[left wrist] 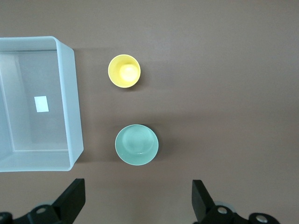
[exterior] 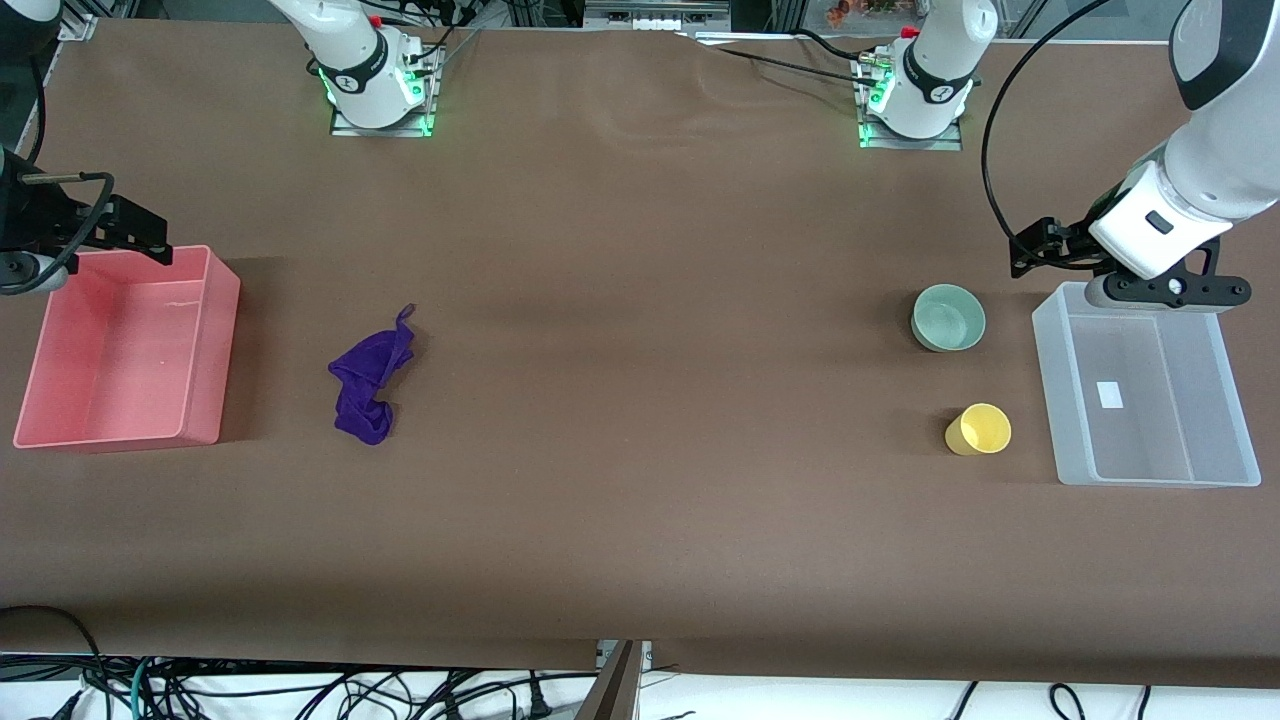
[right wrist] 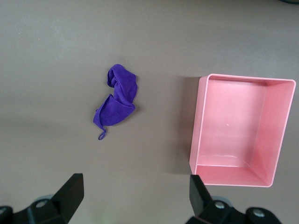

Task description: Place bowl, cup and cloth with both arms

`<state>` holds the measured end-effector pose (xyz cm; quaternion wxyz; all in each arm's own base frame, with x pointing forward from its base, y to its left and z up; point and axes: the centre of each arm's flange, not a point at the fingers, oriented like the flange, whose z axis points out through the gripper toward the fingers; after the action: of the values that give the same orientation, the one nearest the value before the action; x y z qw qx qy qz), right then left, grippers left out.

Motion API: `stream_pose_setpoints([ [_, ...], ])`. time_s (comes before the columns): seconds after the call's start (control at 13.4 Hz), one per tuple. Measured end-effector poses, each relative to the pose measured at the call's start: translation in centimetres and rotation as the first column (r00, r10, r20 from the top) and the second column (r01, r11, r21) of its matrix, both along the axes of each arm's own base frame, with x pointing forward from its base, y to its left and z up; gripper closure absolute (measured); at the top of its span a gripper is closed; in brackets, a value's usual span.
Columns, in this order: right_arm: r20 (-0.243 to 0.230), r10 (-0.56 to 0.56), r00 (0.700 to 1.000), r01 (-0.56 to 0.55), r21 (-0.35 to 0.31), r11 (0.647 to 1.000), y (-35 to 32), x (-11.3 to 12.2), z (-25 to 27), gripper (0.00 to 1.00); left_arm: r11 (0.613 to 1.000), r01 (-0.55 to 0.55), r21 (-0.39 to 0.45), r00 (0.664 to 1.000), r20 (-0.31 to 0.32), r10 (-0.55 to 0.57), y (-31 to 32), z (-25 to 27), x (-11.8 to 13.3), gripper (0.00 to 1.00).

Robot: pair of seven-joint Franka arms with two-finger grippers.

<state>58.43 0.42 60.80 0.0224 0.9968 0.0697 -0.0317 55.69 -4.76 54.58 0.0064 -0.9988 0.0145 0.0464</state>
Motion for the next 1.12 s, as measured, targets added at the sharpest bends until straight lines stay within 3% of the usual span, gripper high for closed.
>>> stream_pose_setpoints([
  [0.52,0.002,0.000,1.000,0.000,0.000,1.000,0.0,0.1,-0.1,0.00,1.000,-0.021,0.002,0.998,-0.055,0.021,1.2,-1.6,0.2,0.00],
  [0.67,0.001,0.000,1.000,0.000,0.000,1.000,0.0,0.1,-0.1,0.00,1.000,-0.027,0.009,0.996,-0.084,0.028,1.8,-4.1,1.2,0.00],
  [0.89,-0.003,-0.002,1.000,0.002,0.000,1.000,-0.1,0.1,-0.2,0.00,0.998,-0.002,0.069,0.997,-0.077,0.007,2.5,-8.1,3.2,0.00],
  [1.12,-0.018,-0.004,1.000,0.004,-0.001,1.000,-0.2,0.1,-0.8,0.00,0.996,0.053,0.069,0.998,-0.050,-0.050,2.4,-13.4,3.3,0.00],
])
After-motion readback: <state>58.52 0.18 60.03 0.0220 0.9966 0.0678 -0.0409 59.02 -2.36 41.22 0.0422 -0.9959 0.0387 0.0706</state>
